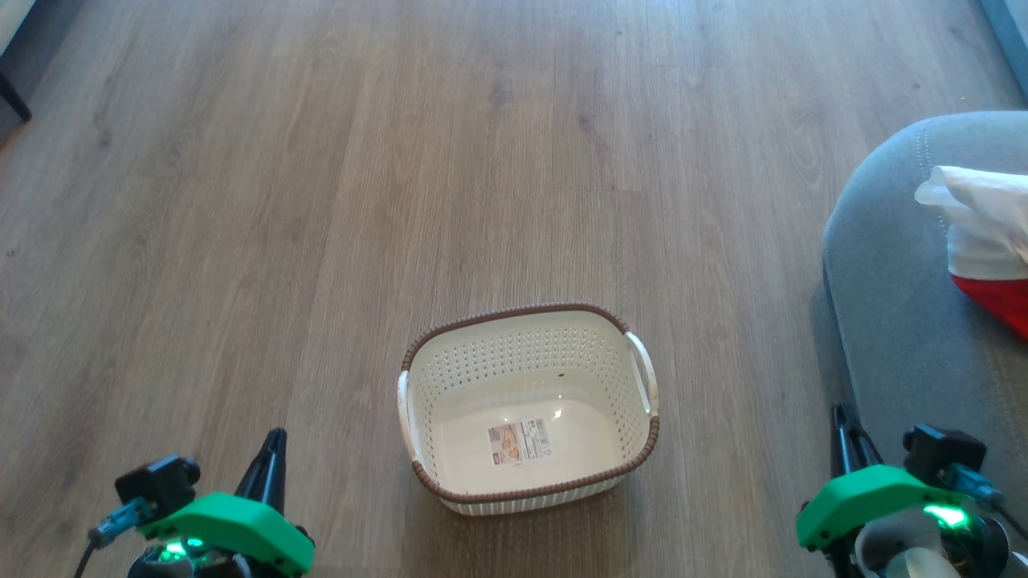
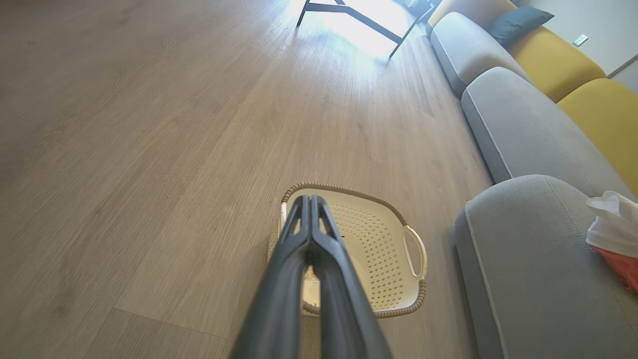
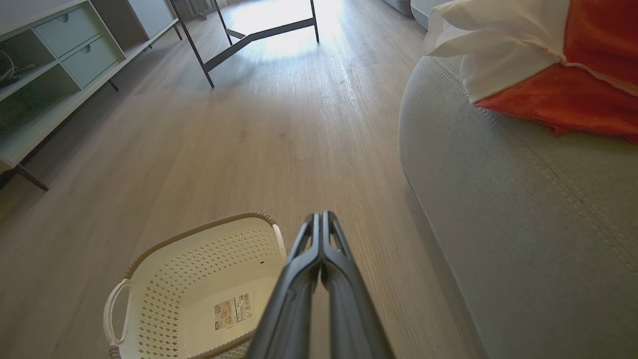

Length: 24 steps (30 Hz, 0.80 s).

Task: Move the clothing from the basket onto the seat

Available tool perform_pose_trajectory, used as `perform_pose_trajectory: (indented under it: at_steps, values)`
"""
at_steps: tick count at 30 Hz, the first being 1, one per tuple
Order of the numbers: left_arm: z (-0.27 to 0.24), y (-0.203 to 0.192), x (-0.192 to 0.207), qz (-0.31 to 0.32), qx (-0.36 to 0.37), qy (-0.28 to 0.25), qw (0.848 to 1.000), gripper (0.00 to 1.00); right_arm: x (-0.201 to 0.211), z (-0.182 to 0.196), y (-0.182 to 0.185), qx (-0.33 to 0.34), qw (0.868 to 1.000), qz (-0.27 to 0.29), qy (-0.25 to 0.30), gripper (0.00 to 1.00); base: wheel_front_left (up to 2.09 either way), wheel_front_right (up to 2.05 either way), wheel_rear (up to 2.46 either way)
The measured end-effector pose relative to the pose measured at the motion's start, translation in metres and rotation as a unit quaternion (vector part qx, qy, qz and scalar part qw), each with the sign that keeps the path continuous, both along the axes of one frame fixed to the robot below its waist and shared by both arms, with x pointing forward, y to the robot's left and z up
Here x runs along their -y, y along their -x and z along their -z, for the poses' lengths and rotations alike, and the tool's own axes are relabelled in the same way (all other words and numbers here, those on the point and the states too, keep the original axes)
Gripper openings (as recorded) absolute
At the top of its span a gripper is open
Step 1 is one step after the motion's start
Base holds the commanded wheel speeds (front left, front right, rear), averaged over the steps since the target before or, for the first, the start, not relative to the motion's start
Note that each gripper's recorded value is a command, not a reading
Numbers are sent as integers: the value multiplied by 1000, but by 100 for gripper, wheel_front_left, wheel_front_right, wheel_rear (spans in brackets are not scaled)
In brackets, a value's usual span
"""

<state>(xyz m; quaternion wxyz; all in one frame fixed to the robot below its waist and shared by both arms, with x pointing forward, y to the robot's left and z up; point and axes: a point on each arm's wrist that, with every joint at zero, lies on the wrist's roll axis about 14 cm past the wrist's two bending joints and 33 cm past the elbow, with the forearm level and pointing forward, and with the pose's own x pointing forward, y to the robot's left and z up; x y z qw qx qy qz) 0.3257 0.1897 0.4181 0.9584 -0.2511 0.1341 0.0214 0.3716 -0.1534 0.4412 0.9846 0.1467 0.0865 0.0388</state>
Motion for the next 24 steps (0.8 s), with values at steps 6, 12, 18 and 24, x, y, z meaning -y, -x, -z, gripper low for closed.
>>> perform_pose_trajectory:
  at_steps: [6,12,18,24]
  values:
    - [-2,-3,-2,-12,-1,29,1000,0,5,0,0,-7,999,16,-35,0,0,0,0]
    - [-2,-5,1,-20,-5,61,998,0,10,-1,1,-11,997,32,-71,0,0,0,0]
    - [-5,-8,0,-29,-3,89,996,0,13,-2,1,-15,993,45,-106,0,0,0,0]
    - [-8,-11,-2,-40,-3,118,992,0,17,-1,2,-21,988,57,-141,0,0,0,0]
